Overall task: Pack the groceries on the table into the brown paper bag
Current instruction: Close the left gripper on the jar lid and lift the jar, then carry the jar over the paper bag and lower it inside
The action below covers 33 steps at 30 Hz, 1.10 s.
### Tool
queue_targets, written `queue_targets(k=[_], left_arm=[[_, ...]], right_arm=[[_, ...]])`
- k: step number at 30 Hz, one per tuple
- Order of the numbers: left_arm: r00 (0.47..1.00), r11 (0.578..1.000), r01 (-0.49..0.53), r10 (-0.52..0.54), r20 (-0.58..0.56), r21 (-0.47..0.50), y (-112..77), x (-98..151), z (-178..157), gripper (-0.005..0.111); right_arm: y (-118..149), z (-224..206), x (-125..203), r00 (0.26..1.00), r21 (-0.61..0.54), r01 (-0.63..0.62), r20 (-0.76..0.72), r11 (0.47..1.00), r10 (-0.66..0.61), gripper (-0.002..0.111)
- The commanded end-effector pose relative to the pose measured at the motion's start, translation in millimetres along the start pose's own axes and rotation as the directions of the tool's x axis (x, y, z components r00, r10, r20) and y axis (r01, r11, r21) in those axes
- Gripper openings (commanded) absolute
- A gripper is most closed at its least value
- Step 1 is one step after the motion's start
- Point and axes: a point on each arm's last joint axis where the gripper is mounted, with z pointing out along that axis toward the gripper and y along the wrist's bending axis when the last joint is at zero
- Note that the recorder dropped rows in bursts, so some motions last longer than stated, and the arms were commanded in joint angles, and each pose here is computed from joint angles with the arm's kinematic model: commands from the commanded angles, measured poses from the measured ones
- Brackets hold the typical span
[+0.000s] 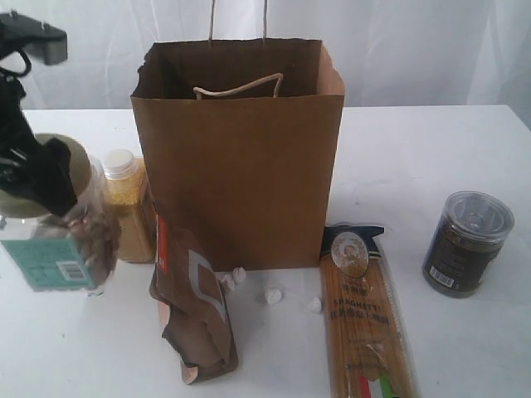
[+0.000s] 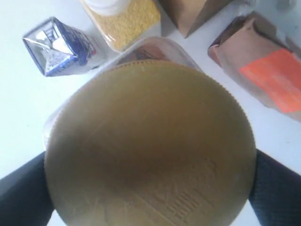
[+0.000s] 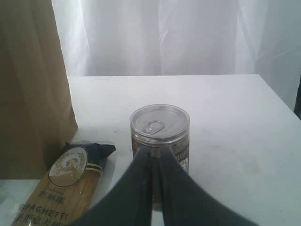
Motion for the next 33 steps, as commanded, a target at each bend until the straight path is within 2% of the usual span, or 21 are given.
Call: queue_targets(k=[1, 9, 15, 23, 28, 33], left_arm=[[0.994, 0.999, -0.013, 0.017, 0.105, -0.038, -2.6, 2, -47, 0.0], [0.935, 0.982, 0.009, 0.059, 0.351, -0.189, 0.8, 1, -128, 0.0], [0.85, 0.977, 0.031, 0.087, 0.52, -0.213, -1.3, -7, -169, 0.0], [0.745, 0.996, -0.012, 0.07, 0.664, -0.092, -11.6, -28, -188, 0.0], [0.695, 0.993, -0.115, 0.098, 0.712, -0.023, -19.1, -45, -188, 0.0], [0.659, 0.985, -0.171, 0.104, 0.745, 0.015, -19.6, -66, -181, 0.0]], right_arm=[[0, 0, 0, 1.0, -0.002, 0.007, 0.015, 1.0, -0.007, 0.005], [0, 0, 0, 1.0, -0.002, 0.007, 0.015, 1.0, -0.007, 0.005], [0, 0, 0, 1.0, -0.002, 0.007, 0.015, 1.0, -0.007, 0.005], [0, 0, 0, 1.0, -0.002, 0.007, 0.015, 1.0, -0.007, 0.005], [0, 0, 0, 1.0, -0.002, 0.007, 0.015, 1.0, -0.007, 0.005], [0, 0, 0, 1.0, -0.002, 0.007, 0.015, 1.0, -0.007, 0.005]])
